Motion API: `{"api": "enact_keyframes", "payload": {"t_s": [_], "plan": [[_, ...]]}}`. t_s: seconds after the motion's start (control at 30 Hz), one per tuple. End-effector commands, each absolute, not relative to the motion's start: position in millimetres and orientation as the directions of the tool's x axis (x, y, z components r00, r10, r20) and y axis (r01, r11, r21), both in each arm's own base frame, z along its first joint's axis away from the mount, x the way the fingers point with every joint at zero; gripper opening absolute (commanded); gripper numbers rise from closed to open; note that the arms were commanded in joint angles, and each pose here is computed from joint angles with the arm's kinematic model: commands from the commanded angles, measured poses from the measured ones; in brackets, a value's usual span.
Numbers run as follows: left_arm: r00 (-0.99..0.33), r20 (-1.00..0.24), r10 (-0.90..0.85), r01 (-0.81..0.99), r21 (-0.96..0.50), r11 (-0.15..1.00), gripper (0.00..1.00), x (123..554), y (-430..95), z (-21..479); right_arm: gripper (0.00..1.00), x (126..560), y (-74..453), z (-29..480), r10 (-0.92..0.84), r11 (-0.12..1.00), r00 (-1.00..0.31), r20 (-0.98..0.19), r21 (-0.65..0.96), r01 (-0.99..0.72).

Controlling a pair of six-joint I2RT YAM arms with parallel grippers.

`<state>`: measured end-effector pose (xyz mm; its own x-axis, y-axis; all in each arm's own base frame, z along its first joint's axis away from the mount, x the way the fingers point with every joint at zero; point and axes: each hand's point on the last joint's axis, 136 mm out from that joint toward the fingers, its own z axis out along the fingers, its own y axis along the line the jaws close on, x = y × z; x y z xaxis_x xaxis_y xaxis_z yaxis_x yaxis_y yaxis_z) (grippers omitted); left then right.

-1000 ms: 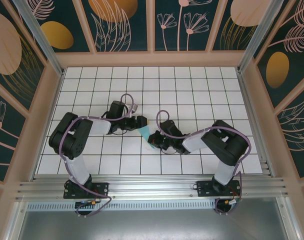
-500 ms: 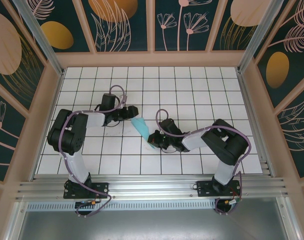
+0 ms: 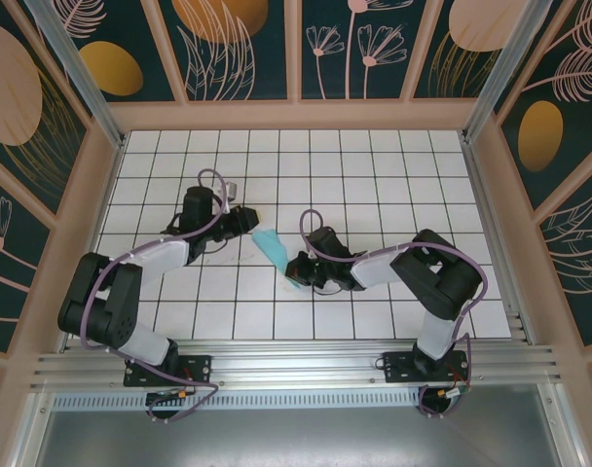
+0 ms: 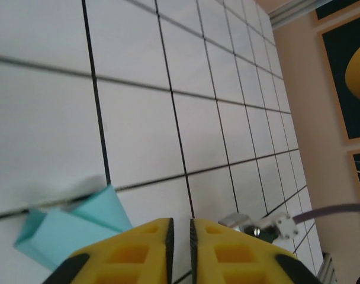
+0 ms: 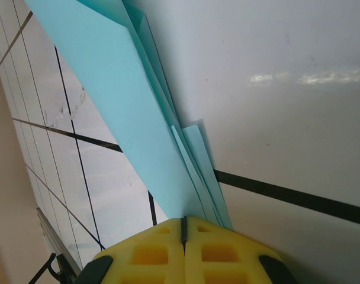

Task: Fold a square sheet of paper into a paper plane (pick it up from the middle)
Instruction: Fold the wing for the fifth time at the center of the table.

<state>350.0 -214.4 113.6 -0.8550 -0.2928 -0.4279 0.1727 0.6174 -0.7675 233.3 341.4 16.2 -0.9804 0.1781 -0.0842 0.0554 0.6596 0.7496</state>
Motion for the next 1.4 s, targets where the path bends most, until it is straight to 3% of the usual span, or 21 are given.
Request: {"api": "enact_keyframes", "payload": {"t_s": [0.0,0.2,0.43,0.83,1.1,1.37], "plan": [[-0.891,-0.372,-0.260,0.158,-0.791,0.592,0.11,328,-234,99,0.00,207,308,-37,0.158,0.795,-0.987,0.009,0.592,0.133],[-0.919,-0.324,-0.225,0.151,-0.815,0.560,0.12,322,-252,75,0.00,206,308,-37,0.159,0.792,-0.987,0.011,0.595,0.134],[-0.940,-0.262,-0.218,0.080,-0.792,0.605,0.12,325,-250,29,0.00,210,315,-21,0.151,0.759,-0.988,-0.023,0.644,0.101],[-0.959,-0.203,-0.195,-0.001,-0.689,0.724,0.11,316,-232,-17,0.00,223,358,46,-0.044,0.701,-0.980,-0.192,0.693,-0.168],[-0.962,-0.196,-0.190,-0.007,-0.678,0.735,0.11,315,-231,-21,0.00,216,342,4,-0.096,0.797,-0.989,-0.109,0.587,-0.142],[-0.961,-0.201,-0.189,-0.012,-0.653,0.757,0.09,317,-227,-25,0.00,189,317,-10,-0.057,0.789,-0.998,-0.036,0.611,-0.067]]}}
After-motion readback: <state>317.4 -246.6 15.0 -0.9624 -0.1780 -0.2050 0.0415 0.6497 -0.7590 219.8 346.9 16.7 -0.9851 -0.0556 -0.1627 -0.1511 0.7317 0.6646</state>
